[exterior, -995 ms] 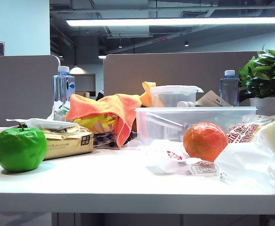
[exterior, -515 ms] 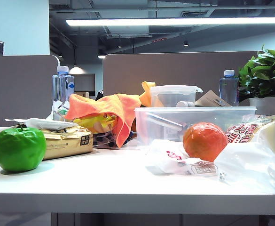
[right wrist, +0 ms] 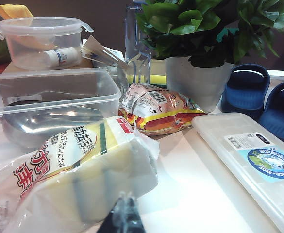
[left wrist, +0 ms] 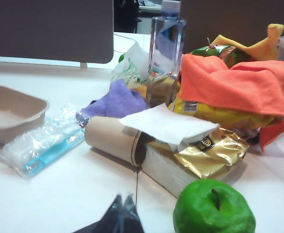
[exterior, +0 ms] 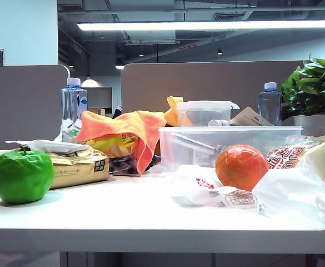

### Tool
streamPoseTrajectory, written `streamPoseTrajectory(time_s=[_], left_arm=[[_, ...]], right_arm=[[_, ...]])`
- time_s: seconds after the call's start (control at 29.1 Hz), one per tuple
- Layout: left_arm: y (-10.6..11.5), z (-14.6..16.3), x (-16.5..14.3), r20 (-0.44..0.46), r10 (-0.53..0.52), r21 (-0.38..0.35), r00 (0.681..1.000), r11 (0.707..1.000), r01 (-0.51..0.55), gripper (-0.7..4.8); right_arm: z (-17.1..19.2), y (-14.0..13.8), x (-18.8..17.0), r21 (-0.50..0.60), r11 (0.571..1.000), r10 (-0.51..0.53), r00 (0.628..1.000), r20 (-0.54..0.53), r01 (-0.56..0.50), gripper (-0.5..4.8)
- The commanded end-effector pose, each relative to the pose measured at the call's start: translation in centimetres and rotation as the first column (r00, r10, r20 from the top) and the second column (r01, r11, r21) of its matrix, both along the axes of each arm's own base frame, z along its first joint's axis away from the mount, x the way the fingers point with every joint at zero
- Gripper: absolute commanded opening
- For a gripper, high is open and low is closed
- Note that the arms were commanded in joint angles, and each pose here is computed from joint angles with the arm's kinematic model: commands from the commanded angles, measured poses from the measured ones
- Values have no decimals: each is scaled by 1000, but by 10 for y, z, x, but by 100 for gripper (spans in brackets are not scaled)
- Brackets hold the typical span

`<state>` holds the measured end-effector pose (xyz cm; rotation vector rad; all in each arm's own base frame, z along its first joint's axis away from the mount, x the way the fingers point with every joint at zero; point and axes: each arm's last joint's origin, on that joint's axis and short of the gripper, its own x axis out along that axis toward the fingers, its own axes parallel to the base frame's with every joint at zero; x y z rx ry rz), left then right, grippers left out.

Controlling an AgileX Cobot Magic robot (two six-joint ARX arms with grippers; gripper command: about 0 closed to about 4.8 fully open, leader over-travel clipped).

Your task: Pick up the metal ice scoop from the table and place it inside the transparent plastic box.

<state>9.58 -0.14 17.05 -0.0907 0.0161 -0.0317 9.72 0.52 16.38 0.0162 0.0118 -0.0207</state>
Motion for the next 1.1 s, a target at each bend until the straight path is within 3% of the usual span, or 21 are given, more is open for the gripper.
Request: streamPoseTrajectory(time_s=[0.03,1.1], left_arm=[[0,-5,2,22,-5,-26,1000,1000,5,-5],[0,-5,2,23,2,60,1000,998,-3,-5]], right_arm=[[2,0,0,2,1000,-1,1000,17,1,-1],[2,0,0,2,1000,-1,1000,18,1,-1]])
